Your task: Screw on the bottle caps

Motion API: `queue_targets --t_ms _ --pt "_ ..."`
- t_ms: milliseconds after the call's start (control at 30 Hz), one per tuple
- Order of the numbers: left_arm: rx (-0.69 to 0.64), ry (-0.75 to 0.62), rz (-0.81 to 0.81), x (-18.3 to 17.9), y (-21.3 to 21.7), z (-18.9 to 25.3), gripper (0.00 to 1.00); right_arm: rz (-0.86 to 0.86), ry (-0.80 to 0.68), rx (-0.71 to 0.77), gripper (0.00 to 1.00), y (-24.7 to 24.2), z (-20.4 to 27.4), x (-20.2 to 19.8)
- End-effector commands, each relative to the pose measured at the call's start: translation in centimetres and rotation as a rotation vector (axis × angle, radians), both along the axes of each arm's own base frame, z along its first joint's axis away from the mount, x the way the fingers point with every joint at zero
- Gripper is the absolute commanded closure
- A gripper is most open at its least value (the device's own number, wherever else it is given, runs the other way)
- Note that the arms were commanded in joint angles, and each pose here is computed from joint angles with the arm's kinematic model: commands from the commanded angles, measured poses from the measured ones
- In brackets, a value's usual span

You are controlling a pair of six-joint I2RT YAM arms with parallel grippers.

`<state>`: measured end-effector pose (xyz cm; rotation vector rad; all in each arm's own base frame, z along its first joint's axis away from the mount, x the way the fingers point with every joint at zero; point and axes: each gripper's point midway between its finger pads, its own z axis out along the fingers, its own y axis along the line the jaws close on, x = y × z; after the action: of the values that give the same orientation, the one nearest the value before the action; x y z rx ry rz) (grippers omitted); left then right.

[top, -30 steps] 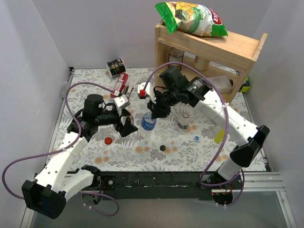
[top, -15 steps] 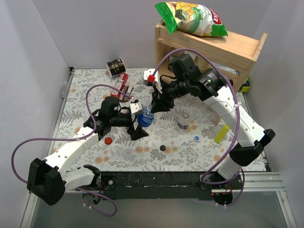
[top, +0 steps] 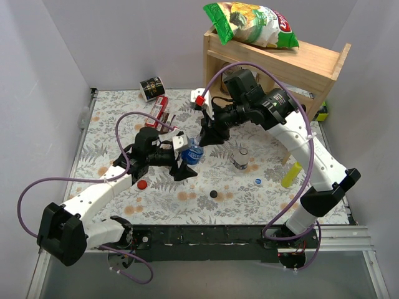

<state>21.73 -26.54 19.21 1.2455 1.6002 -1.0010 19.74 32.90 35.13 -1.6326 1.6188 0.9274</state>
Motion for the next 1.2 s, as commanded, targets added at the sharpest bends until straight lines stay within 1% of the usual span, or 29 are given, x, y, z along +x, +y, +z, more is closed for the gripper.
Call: queue_targets --t_ms 0,33,67,100,133,167,200,233,267,300,333,367,400,433,500,533,567,633,667,700,733,767,800,833,867,900,967,1033,1167 --pt "-0.055 -0.038 -0.037 -0.9 -0.3 1.3 0.4 0.02 0.05 0.001 0.93 0.1 -0.1 -0.8" --pt "-0.056 -0.027 -0.038 -1.1 -0.2 1.1 0.46 0.018 0.05 -0.004 0.68 0.1 -0.2 -0.7" --pt "-0.059 -0.026 -0.04 -1.1 -0.3 1.1 0.49 -0.009 0.041 -0.029 0.57 -0.1 -0.5 -0.2" --pt "-0.061 -0.021 -0.034 -1.1 -0.3 1.1 0.52 -0.039 0.008 -0.02 0.5 -0.3 0.6 0.3" --pt "-0.062 -0.007 -0.028 -1.2 -0.3 1.0 0.59 -0.074 -0.007 -0.028 0.39 -0.6 1.0 0.7" --pt "-0.064 -0.011 -0.025 -1.1 -0.2 1.0 0.64 -0.12 -0.037 -0.041 0.37 -1.2 1.3 1.4" --pt "-0.064 -0.009 -0.018 -1.1 -0.2 0.9 0.68 -0.137 -0.048 -0.055 0.35 -1.9 1.5 1.3" --pt "-0.07 0.007 -0.004 -1.3 0.0 0.9 0.86 -0.156 -0.061 -0.065 0.34 -2.4 1.6 1.3" --pt "-0.083 0.003 0.015 -1.2 0.0 1.2 0.94 -0.202 -0.103 -0.078 0.34 -3.5 2.1 1.7" --pt "-0.085 0.003 0.053 -0.7 0.2 1.4 1.0 -0.209 -0.112 -0.112 0.33 -4.5 1.8 1.3" --pt "-0.107 0.023 0.078 -0.9 0.3 2.1 1.0 -0.216 -0.116 -0.154 0.32 -5.3 0.8 1.2" --pt "-0.117 0.023 0.087 -0.9 0.3 2.5 1.0 -0.237 -0.169 -0.177 0.32 -7.1 0.9 1.3" --pt "-0.12 0.025 0.094 -0.9 0.4 2.5 1.0 -0.236 -0.167 -0.2 0.32 -8.1 0.0 1.1" --pt "-0.124 0.024 0.102 -0.9 0.5 2.7 1.0 -0.215 -0.13 -0.267 0.32 -9.1 -3.2 0.8" --pt "-0.117 0.026 0.131 -0.6 0.7 3.0 0.98 -0.198 -0.182 -0.302 0.33 -11.7 -5.5 0.4" --pt "-0.109 0.025 0.137 -0.5 0.8 3.0 0.98 -0.206 -0.214 -0.296 0.34 -12.1 -6.5 1.1" --pt "-0.094 0.028 0.15 -0.2 0.9 3.2 0.98 -0.23 -0.152 -0.351 0.35 -14.4 -10.3 0.9" --pt "-0.074 0.033 0.193 0.4 1.2 3.1 1.0 -0.237 -0.163 -0.356 0.39 -15.9 -12.7 2.2" --pt "-0.069 0.033 0.197 0.5 1.3 3.0 1.0 -0.273 -0.111 -0.371 0.4 -17.8 -15.1 2.6" --pt "-0.062 0.01 0.191 0.3 1.5 2.7 1.0 -0.279 -0.101 -0.382 0.41 -18.7 -16.5 2.8" --pt "-0.057 -0.002 0.19 0.3 1.6 2.6 1.0 -0.256 -0.125 -0.4 0.42 -19.5 -17.6 3.1" --pt "-0.049 -0.01 0.197 0.4 1.8 2.3 1.0 -0.28 -0.154 -0.406 0.42 -20.4 -18.3 3.9" --pt "-0.044 -0.025 0.2 0.7 1.9 2.5 1.0 -0.269 -0.123 -0.437 0.41 -21.1 -20.6 3.2" --pt "-0.038 -0.026 0.206 1.0 2.0 2.8 1.0 -0.253 -0.151 -0.447 0.4 -21.4 -21.3 3.3" --pt "-0.018 0.012 0.198 0.7 2.2 2.5 1.0 -0.255 -0.172 -0.456 0.39 -21.8 -22.0 3.5" --pt "-0.018 0.028 0.185 0.6 2.1 2.9 1.0 -0.242 -0.156 -0.477 0.39 -22.2 -23.5 2.9" --pt "-0.011 0.032 0.153 0.6 2.1 3.8 1.0 -0.223 -0.169 -0.488 0.37 -22.6 -24.6 2.8" --pt "-0.012 0.021 0.168 1.0 2.1 4.5 1.0 -0.219 -0.169 -0.502 0.37 -23.1 -26.2 2.6" --pt "-0.012 0.031 0.167 0.9 2.4 5.2 1.0 -0.236 -0.169 -0.509 0.35 -24.0 -27.7 2.7"
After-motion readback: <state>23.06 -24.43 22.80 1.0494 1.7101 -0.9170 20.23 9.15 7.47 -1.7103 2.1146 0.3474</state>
